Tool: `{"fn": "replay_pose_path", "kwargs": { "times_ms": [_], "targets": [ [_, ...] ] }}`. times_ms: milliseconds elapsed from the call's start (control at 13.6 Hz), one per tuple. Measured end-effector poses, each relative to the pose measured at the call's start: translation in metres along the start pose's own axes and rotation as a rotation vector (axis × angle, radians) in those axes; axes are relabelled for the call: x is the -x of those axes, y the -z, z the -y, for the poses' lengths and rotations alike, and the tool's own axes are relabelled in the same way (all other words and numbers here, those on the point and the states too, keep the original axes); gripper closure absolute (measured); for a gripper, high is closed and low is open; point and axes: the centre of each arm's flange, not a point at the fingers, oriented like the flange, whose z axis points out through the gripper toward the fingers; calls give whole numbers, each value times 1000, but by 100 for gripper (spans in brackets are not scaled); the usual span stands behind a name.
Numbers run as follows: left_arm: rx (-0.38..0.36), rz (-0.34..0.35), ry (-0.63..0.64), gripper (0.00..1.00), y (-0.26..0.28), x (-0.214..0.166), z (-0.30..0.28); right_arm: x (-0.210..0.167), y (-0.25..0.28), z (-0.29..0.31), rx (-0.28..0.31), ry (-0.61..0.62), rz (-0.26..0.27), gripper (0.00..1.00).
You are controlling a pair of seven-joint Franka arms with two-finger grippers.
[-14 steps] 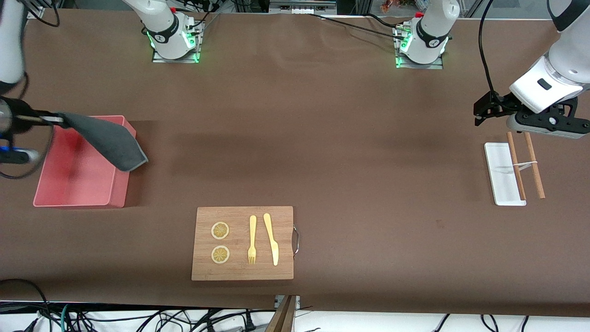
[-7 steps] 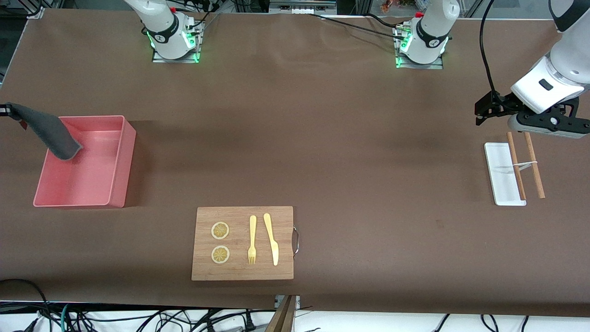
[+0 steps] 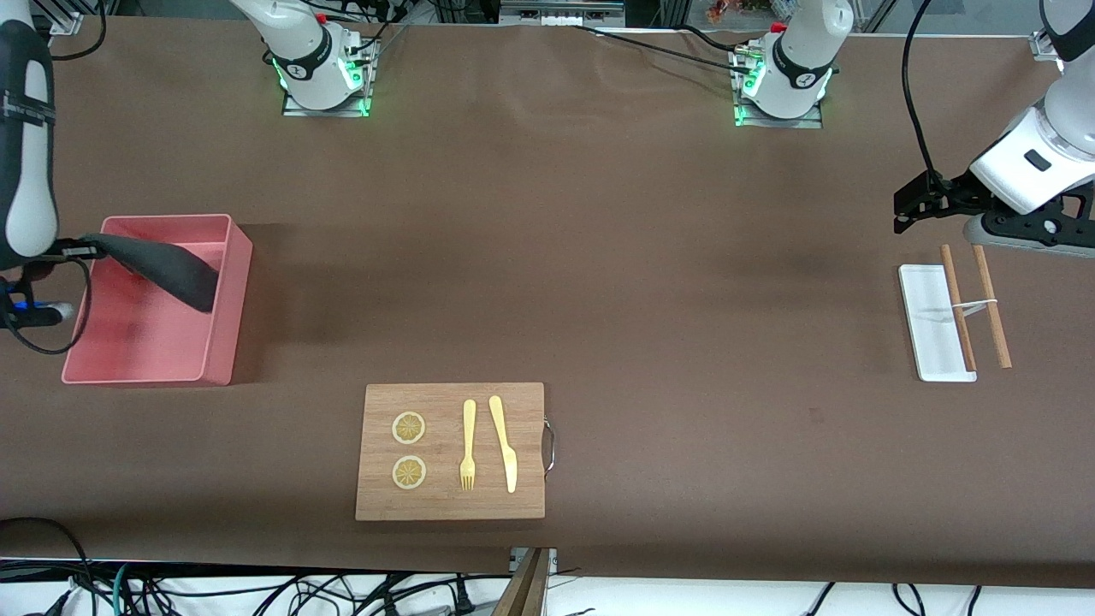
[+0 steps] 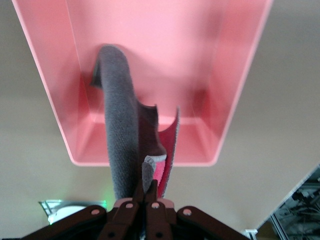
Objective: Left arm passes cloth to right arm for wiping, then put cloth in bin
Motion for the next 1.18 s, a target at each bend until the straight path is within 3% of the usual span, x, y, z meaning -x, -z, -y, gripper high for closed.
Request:
{"fn": "replay_pose_path", "kwargs": {
  "times_ms": [368, 736, 883, 1178],
  "targets": [
    [1, 0, 1, 0, 0, 0, 0, -42, -63, 6, -15, 16, -18, 98],
    [1, 0, 0, 0, 0, 0, 0, -72, -79, 10, -20, 16, -129, 98],
    [1, 0, 0, 0, 0, 0, 0, -76, -78, 10, -20, 13, -154, 83],
    [1, 0, 0, 0, 0, 0, 0, -70, -39, 10, -30, 3, -240, 40]
  ]
}}
